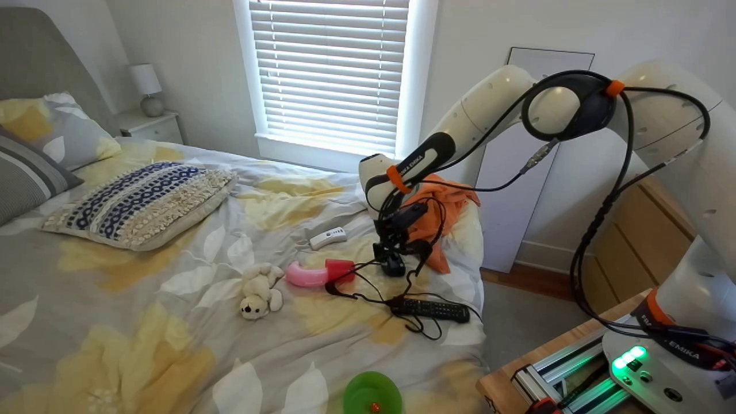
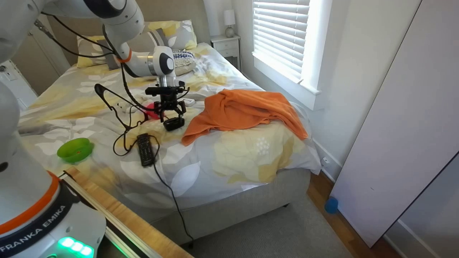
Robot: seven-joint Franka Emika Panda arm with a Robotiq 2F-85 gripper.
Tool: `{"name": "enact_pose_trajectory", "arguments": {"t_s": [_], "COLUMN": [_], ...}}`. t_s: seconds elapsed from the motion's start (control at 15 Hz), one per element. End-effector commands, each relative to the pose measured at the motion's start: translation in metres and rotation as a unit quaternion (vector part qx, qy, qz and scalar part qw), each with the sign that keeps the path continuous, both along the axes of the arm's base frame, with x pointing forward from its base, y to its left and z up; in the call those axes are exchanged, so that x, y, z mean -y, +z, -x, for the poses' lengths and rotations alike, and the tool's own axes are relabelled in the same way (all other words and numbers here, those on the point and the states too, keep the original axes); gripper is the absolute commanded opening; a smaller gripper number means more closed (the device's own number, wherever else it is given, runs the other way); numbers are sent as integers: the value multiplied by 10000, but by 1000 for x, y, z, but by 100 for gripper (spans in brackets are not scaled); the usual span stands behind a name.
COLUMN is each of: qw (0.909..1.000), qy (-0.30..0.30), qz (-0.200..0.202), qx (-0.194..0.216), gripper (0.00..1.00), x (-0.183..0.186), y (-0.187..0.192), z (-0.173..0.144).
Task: Pick up the bedside alarm clock radio on the bed and move it to the right near the orange towel on the bed
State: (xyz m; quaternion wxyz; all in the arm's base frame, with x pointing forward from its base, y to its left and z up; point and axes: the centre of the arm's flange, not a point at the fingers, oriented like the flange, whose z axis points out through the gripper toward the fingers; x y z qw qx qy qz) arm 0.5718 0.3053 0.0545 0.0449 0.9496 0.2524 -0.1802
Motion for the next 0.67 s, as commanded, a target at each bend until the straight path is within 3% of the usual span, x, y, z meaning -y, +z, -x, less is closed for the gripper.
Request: {"name": "enact_pose_trajectory", "arguments": {"t_s": [0.0, 0.13, 0.6], "qw": [9996, 9994, 9985], "qy": [61, -68, -129], "qz": [-78, -285, -354], "qx": [272, 198, 406], "gripper": [100, 100, 100], "x": [-5, -13, -43], "y": [26, 46, 104], "z": [2, 5, 21]}}
